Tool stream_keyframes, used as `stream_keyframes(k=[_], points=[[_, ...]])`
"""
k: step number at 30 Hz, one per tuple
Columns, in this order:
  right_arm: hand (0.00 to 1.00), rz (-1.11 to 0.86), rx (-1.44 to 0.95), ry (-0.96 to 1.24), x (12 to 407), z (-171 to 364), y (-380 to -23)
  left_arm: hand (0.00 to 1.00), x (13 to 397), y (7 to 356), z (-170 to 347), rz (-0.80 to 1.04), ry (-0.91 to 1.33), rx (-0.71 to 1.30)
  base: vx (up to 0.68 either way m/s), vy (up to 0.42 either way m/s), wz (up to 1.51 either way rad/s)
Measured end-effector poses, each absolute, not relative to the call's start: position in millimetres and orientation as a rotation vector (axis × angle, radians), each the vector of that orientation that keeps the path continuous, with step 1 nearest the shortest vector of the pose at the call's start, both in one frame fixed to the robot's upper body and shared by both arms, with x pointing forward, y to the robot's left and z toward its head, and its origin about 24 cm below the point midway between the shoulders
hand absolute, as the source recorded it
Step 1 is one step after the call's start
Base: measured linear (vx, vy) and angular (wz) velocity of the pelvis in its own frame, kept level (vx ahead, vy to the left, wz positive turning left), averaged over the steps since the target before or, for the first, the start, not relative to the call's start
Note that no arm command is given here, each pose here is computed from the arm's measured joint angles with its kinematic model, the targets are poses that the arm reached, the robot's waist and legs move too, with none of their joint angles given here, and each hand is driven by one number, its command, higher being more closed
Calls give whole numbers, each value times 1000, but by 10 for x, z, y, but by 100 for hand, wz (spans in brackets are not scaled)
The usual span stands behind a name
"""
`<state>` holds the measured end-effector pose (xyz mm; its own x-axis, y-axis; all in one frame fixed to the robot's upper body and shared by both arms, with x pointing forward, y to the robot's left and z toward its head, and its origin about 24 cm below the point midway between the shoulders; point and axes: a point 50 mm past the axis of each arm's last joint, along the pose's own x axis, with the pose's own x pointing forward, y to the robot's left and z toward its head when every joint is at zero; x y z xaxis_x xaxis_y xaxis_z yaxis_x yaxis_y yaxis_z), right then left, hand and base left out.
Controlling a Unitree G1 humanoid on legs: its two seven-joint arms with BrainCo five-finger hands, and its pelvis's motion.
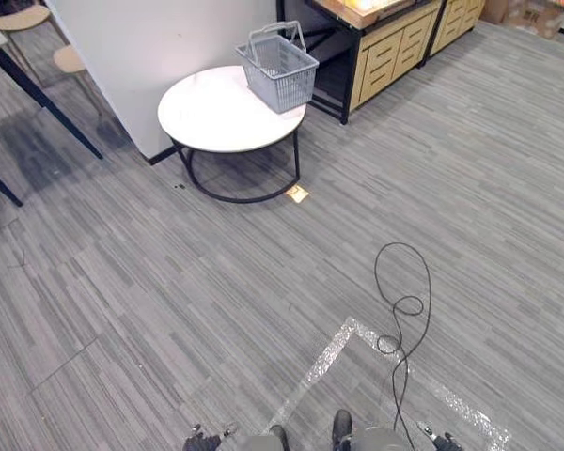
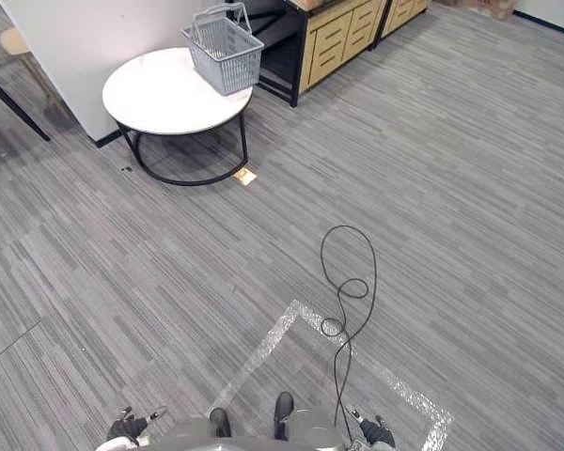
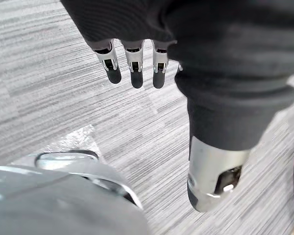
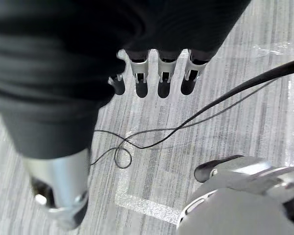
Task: Pick vegetable in the basket
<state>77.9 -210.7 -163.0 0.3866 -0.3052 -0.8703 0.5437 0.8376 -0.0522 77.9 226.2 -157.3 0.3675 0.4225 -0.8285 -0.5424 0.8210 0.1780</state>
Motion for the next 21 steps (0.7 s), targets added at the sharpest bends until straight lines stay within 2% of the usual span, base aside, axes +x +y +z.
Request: stream_keyframes(k=[3, 7, 11, 14, 21], points=[[0, -512, 208, 1017, 801, -1594, -2151, 0, 711, 2226, -1573, 678, 1006, -201, 165, -10, -4], [0, -429, 184, 938, 1163, -1511, -2089, 0, 642, 2138, -1604, 651, 1036, -199, 245, 49, -24], [0, -379, 167, 908, 1321, -1472, -2033, 0, 573, 2036, -1637, 593, 1077, -173, 438, 150, -31], [0, -363, 184, 947, 1273, -1523, -1928, 0, 401, 2155, -1653, 608, 1126, -137, 575, 262, -51], [0, -345, 187, 992, 1103, -1590, -1855, 0, 596, 2270, -1600, 559, 1077, -68, 599, 221, -14]])
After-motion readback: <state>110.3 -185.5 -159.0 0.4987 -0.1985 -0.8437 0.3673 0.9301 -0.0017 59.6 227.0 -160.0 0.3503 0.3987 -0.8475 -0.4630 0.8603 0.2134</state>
